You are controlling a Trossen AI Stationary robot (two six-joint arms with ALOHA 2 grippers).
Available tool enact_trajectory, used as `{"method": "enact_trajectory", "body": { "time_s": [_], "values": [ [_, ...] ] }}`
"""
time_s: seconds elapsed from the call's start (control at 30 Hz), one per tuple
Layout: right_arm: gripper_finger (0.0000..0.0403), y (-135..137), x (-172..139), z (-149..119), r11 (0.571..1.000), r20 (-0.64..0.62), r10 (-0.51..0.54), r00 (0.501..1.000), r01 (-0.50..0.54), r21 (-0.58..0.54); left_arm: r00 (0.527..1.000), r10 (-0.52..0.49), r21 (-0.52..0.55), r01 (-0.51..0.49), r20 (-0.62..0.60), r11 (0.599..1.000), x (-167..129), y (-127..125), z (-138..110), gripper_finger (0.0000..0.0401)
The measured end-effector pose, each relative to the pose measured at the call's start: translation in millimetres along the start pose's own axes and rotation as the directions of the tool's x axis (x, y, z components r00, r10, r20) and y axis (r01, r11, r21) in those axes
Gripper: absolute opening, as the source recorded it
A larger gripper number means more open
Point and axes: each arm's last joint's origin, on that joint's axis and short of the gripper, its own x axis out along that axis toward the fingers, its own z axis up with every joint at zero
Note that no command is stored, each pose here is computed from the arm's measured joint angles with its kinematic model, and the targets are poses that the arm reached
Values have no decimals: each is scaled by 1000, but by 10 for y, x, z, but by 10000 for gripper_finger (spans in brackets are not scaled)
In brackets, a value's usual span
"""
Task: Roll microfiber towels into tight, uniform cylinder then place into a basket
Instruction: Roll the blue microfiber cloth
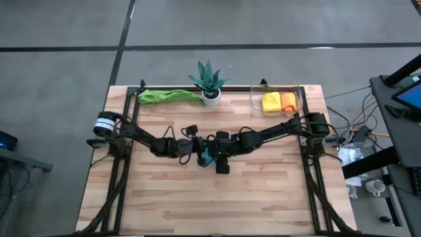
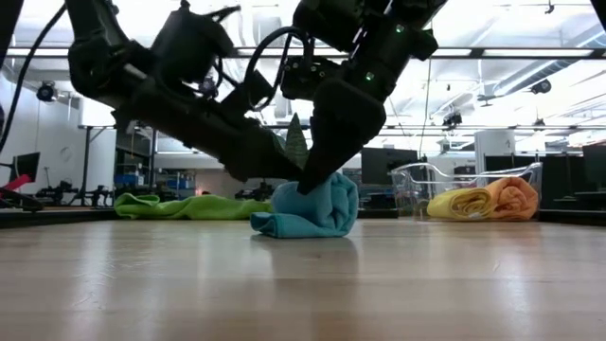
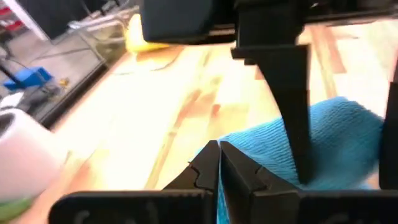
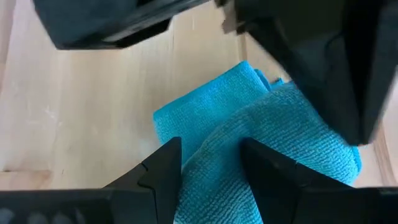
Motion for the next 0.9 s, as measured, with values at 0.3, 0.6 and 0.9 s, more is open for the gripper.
{"method": "enact_trajectory", "body": {
  "time_s": [0.3,0.6,0.9],
  "values": [
    [164,0,3,-1,1000,0,0,1000,0,3,995,-89,-29,88,-42,996,97,-41,-148,0],
    [164,2,-218,79,1000,52,2,999,-3,20,996,-9,3,9,-93,1000,162,-50,-306,0],
    [164,-119,-637,-206,970,191,-148,970,105,221,996,-8,5,9,-88,1000,167,-54,-305,0]
  ]
}}
